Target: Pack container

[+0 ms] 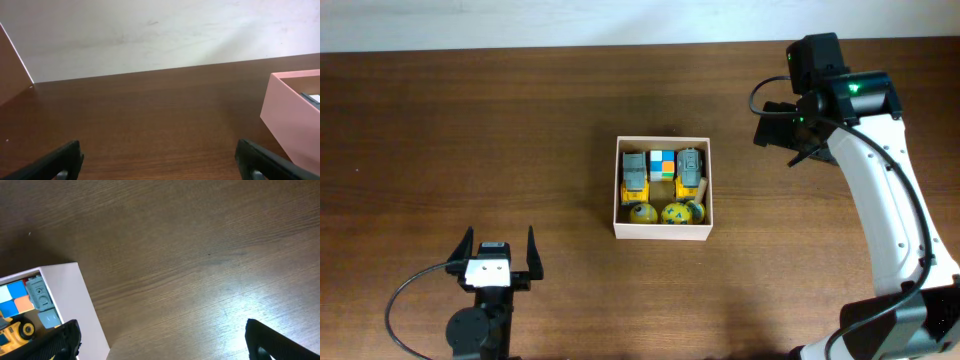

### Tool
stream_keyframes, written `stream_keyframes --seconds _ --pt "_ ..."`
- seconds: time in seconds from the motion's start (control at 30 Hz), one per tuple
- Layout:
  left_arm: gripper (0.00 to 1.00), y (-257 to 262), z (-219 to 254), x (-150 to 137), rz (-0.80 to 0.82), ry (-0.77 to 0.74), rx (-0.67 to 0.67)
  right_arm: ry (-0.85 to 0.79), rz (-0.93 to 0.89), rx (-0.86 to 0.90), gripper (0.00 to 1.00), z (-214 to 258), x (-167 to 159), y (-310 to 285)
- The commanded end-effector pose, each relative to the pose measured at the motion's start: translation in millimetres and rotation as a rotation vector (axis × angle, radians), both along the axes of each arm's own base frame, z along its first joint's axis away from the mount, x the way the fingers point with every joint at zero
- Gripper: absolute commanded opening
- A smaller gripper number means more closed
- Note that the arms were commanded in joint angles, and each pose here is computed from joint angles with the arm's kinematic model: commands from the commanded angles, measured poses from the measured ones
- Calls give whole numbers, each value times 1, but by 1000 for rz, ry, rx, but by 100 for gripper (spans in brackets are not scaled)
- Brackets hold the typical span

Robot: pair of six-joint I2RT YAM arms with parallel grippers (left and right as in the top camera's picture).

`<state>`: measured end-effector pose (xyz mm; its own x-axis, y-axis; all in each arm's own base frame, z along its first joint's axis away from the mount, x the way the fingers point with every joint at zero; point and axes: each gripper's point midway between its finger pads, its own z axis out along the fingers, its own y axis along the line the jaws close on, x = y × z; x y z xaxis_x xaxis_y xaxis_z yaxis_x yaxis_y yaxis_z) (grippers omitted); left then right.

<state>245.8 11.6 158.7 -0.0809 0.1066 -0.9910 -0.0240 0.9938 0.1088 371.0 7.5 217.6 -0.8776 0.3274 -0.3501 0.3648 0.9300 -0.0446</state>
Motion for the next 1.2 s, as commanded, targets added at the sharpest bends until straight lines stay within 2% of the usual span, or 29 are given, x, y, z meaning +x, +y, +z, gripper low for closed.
stream_keyframes --seconds 0.0,0.2,0.33,0.5,0.87,1.03,1.17 --pt "99 1 -2 0 6 -1 17 -29 -10 -15 99 10 -1 -5" --pt "99 1 -2 0 6 -1 17 -34 -9 -14 99 11 -1 -4" --pt "99 1 -2 0 6 -1 17 -86 -10 -9 99 29 -7 -5" --pt "99 1 -2 0 6 -1 17 -219 -8 2 99 75 -30 -8" --pt "99 1 -2 0 6 -1 17 -449 -11 29 99 150 -114 -17" --pt "99 1 -2 0 6 -1 17 -545 -26 19 99 156 -139 -24" --pt "99 1 -2 0 6 -1 17 -657 -38 20 99 141 -142 -28"
